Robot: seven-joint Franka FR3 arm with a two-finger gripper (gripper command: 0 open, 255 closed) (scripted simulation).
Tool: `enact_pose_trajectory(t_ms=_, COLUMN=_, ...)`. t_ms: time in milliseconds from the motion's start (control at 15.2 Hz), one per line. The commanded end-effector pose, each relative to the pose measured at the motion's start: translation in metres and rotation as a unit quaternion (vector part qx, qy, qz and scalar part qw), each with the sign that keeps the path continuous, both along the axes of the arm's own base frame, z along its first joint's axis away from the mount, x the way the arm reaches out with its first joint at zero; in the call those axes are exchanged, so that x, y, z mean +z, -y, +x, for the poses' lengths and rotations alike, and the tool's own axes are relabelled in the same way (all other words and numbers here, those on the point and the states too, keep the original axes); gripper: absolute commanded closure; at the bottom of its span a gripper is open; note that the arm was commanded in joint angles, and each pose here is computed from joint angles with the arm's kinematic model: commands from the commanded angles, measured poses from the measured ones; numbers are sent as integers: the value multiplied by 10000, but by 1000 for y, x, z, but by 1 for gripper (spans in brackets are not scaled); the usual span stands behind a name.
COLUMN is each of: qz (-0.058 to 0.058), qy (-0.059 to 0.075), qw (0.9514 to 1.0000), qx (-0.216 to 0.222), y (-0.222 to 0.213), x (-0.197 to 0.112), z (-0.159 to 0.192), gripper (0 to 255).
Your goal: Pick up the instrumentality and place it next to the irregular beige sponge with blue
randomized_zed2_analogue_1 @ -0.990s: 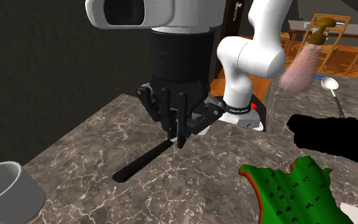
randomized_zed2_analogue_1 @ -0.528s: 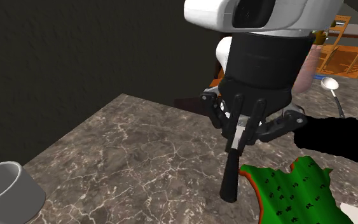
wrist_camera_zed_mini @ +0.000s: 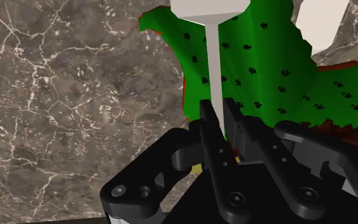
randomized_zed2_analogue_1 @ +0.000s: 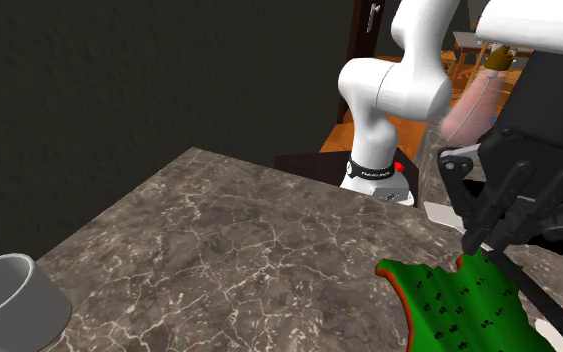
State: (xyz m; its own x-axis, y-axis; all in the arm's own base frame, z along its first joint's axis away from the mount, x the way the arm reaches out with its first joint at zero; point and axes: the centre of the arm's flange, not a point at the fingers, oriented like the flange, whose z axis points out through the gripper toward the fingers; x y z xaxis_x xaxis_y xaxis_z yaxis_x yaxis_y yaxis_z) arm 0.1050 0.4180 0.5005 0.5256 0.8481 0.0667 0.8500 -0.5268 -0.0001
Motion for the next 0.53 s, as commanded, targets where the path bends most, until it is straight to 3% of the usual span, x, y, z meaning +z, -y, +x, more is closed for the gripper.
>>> enact_pose_trajectory(t_ms=0, qz=0, qy=-2, qw=10000, qx=-7, y=-7, x=0, z=-26, gripper=255)
enact_pose_trajectory(t_ms=462, qz=0, qy=-2, qw=10000, qx=-7, y=-34, x=0, z=-115, gripper=255)
